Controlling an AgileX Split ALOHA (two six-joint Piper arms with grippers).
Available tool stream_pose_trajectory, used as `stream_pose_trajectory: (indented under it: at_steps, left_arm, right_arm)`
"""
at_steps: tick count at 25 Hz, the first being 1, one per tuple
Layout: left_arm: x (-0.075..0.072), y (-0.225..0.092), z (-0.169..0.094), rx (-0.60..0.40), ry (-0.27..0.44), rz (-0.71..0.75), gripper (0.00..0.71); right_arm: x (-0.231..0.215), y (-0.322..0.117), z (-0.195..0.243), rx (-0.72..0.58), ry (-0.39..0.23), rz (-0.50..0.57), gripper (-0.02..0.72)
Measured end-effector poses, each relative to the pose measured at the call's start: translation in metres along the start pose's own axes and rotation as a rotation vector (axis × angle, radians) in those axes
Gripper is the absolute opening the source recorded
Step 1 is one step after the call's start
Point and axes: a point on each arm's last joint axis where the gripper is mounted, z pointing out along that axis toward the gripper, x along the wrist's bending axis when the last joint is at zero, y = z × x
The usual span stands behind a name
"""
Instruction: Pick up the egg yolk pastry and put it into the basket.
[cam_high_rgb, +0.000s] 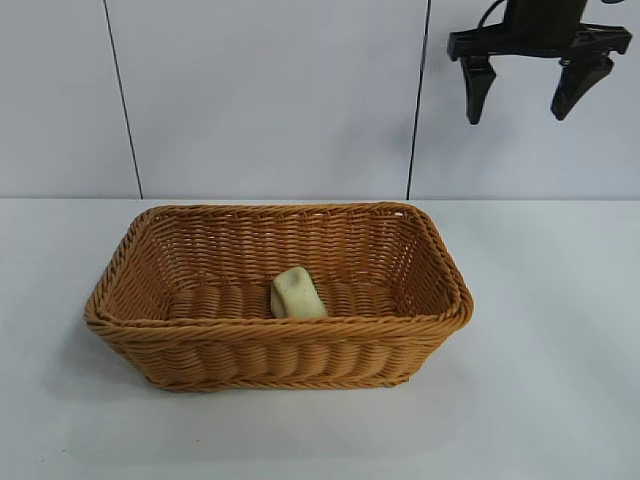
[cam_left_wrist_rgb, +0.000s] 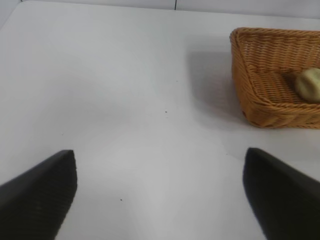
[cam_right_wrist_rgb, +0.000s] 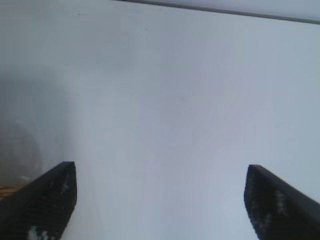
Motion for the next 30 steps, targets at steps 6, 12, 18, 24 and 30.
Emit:
stream_pose_trajectory:
  at_steps: [6, 12, 18, 24, 30]
  left_arm:
    - [0.000, 0.000, 0.000, 0.000, 0.000, 0.000, 0.696]
    - [0.000, 0.000, 0.000, 0.000, 0.000, 0.000, 0.696]
    - [0.000, 0.000, 0.000, 0.000, 0.000, 0.000, 0.696]
    - [0.000, 0.000, 0.000, 0.000, 0.000, 0.000, 0.696]
    - [0.000, 0.000, 0.000, 0.000, 0.000, 0.000, 0.696]
  right_arm:
    - [-0.020, -0.001, 0.006, 0.020, -0.016, 0.036, 0.631]
    - [-0.020, -0.025, 0.010, 0.112, -0.005, -0.006, 0.631]
    - [-0.021, -0.072, -0.017, 0.207, 0.047, -0.018, 0.631]
    - [-0.027, -0.140, -0.047, 0.304, 0.075, -0.051, 0.631]
    - [-0.037, -0.223, -0.078, 0.360, 0.072, -0.060, 0.631]
